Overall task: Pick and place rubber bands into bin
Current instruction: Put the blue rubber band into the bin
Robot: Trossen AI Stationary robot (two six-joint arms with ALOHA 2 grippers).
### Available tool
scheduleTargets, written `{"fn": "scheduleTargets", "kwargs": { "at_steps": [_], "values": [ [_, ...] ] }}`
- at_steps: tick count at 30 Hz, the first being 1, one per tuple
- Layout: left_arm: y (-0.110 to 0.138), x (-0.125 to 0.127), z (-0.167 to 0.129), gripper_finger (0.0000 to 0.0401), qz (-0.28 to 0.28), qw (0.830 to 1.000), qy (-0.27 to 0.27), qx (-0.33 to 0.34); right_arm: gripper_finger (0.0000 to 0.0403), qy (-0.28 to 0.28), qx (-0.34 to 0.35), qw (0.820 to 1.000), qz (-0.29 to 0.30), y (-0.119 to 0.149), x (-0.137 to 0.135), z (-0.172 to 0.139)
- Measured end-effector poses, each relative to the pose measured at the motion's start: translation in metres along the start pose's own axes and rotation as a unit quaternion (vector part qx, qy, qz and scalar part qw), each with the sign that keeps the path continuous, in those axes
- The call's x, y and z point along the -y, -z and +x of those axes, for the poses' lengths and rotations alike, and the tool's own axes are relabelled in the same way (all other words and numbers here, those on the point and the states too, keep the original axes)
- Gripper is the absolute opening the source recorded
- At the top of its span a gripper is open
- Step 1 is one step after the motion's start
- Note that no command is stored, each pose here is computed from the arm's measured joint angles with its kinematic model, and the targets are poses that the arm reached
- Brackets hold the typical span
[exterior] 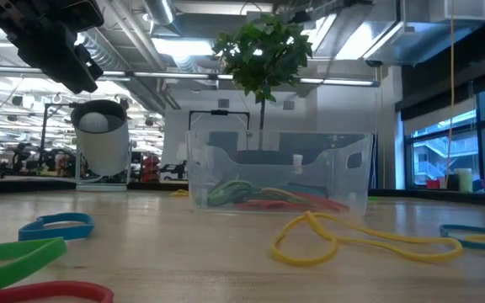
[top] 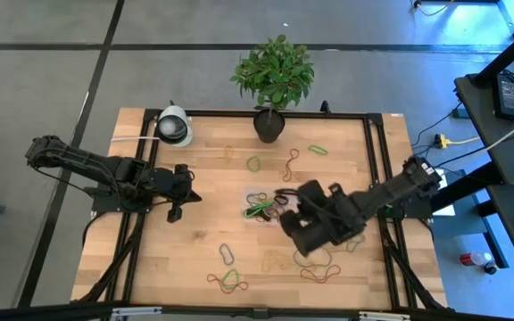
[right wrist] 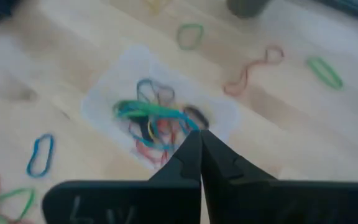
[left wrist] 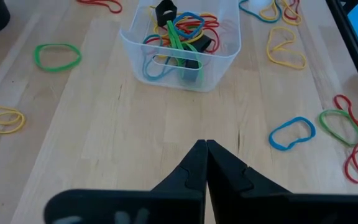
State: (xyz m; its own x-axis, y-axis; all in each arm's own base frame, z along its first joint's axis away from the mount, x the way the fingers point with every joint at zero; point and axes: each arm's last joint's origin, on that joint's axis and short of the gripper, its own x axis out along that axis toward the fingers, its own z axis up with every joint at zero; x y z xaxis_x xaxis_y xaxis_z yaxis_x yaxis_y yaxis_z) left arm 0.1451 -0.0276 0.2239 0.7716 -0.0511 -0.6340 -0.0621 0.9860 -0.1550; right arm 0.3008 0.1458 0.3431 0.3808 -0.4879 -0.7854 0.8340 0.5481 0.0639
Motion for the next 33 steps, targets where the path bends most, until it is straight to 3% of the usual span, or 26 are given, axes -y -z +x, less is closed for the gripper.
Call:
{"fn": "scheduleTargets", "kwargs": {
  "at_steps": [11,25,33],
  "values": [
    [0.000,0.000,0.000,0.0001,0.000,1.000,0.000,0.000,0.0000,-0.047,0.033,0.998,-0.033,-0.037,-0.022,0.079],
    [0.000,0.000,0.000,0.0003,-0.004,1.000,-0.001,-0.002,0.0000,-0.028,-0.129,0.987,-0.087,-0.010,-0.028,0.164],
    [0.001,-0.001,0.000,0.0003,-0.003,1.000,-0.007,-0.001,0.0029,-0.058,-0.167,0.984,-0.035,-0.017,-0.032,0.191]
  ]
}}
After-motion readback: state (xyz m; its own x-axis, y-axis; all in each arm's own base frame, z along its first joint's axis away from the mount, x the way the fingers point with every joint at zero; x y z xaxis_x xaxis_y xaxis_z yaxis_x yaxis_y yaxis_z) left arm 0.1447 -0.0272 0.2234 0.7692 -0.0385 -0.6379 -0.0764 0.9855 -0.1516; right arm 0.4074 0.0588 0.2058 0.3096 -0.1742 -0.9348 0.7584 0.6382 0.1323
